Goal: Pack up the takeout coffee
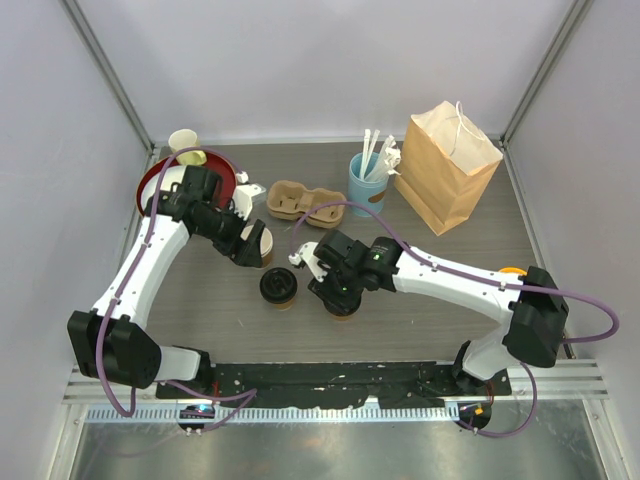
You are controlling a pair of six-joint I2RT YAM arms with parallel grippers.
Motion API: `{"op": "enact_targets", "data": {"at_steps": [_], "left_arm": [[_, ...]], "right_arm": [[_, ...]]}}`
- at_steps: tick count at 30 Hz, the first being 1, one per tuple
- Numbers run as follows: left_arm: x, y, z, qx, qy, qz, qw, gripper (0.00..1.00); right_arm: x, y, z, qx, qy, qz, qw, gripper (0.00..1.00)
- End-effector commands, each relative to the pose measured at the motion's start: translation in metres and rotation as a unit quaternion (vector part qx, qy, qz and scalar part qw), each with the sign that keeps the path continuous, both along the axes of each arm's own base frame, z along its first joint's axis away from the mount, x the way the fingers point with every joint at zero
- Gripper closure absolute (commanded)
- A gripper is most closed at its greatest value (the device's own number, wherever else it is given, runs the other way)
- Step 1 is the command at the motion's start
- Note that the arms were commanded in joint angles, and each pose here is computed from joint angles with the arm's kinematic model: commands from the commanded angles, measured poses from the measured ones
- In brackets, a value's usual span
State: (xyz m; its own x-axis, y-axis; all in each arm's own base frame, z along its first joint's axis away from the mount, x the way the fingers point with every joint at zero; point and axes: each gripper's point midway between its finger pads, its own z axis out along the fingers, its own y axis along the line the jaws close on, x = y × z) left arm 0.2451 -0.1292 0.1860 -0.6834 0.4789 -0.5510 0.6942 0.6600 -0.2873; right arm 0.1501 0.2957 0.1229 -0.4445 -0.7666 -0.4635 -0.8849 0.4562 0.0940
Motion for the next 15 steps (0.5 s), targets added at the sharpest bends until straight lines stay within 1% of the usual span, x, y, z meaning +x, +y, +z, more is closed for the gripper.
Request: {"op": "enact_targets", "data": {"at_steps": [1,5,7,10,15], "left_arm": [[0.001,0.001,0.015,-0.005,-0.024,-0.005,1.000,0.23],[0.001,0.000,0.015,-0.006,-0.023,-0.006,1.000,0.23],[0.001,0.000,0.016,-0.008,-0.024,-0.007,1.000,0.23],[0.001,-0.002,0.019,-0.013,-0.023,-0.009,1.000,0.23],[0.000,-0.005,0.031,-0.022,-0.035,-0.019,0.999,0.23]], "right_arm": [[0.002,0.005,0.018,0.034,-0.014,-0.001,0.999,0.57],[0.004,0.008,0.026,0.044,-0.019,-0.003,0.999,0.53],[0.004,0.013,0.036,0.059,-0.023,0.000,0.998,0.48],[0.004,0.017,0.053,0.077,-0.026,0.006,0.997,0.45],[0.008,0.018,0.075,0.105,-0.044,-0.006,0.994,0.44]]}}
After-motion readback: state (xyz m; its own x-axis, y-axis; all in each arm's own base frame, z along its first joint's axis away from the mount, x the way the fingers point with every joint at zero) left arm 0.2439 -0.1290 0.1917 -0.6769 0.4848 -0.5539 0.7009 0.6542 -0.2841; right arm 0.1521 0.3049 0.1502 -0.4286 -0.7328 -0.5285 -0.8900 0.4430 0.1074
